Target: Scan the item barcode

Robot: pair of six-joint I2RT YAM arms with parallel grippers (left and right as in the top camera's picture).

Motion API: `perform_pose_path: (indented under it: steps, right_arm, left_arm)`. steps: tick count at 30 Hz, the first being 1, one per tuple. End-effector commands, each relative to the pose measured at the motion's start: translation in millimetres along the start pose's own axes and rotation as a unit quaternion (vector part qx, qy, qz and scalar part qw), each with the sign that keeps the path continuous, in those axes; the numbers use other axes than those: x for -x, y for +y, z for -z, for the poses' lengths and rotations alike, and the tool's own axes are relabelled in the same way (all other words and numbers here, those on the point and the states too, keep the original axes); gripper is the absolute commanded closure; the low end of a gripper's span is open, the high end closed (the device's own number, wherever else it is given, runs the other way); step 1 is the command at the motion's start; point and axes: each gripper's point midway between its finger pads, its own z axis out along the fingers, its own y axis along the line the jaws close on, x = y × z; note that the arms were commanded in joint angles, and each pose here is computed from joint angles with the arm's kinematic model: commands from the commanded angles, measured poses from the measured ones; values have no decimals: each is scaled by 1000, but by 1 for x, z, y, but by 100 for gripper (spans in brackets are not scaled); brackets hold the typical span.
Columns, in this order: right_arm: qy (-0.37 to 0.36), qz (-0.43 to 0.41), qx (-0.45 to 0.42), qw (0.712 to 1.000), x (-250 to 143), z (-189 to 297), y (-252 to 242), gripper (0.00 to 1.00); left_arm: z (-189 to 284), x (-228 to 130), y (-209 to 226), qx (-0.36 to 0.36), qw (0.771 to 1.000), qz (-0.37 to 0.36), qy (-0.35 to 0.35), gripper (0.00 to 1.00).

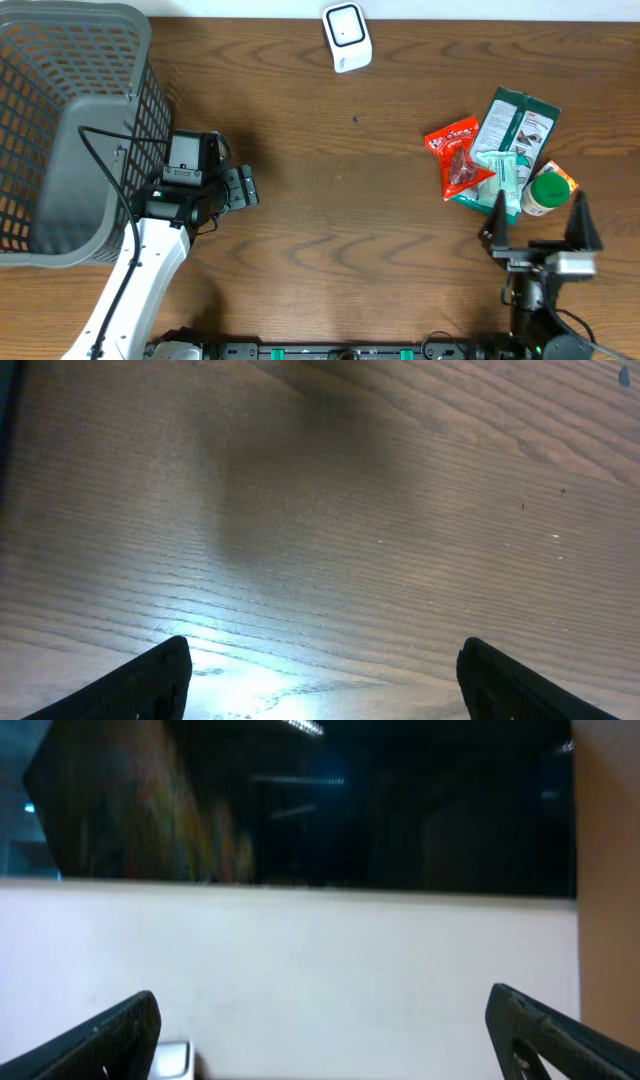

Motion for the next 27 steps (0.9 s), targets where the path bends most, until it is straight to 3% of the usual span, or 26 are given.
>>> perform_pose_path:
  steps: [1, 7, 15, 27]
  right_arm:
    - [22, -9, 17, 1000, -26, 3, 6, 1]
    - [95, -23, 25, 995, -68, 9, 10, 1]
    - [260, -33, 22, 965, -145, 38, 11, 1]
    - [266, -33, 20, 963, -148, 40, 11, 1]
  left_arm:
    - [-1, 0, 4, 9, 1000, 0, 1, 15]
    - [-1, 0, 4, 9, 1000, 0, 1, 15]
    - [-1, 0, 4, 9, 1000, 0, 1, 15]
    - [-1, 0, 4, 9, 1000, 0, 1, 15]
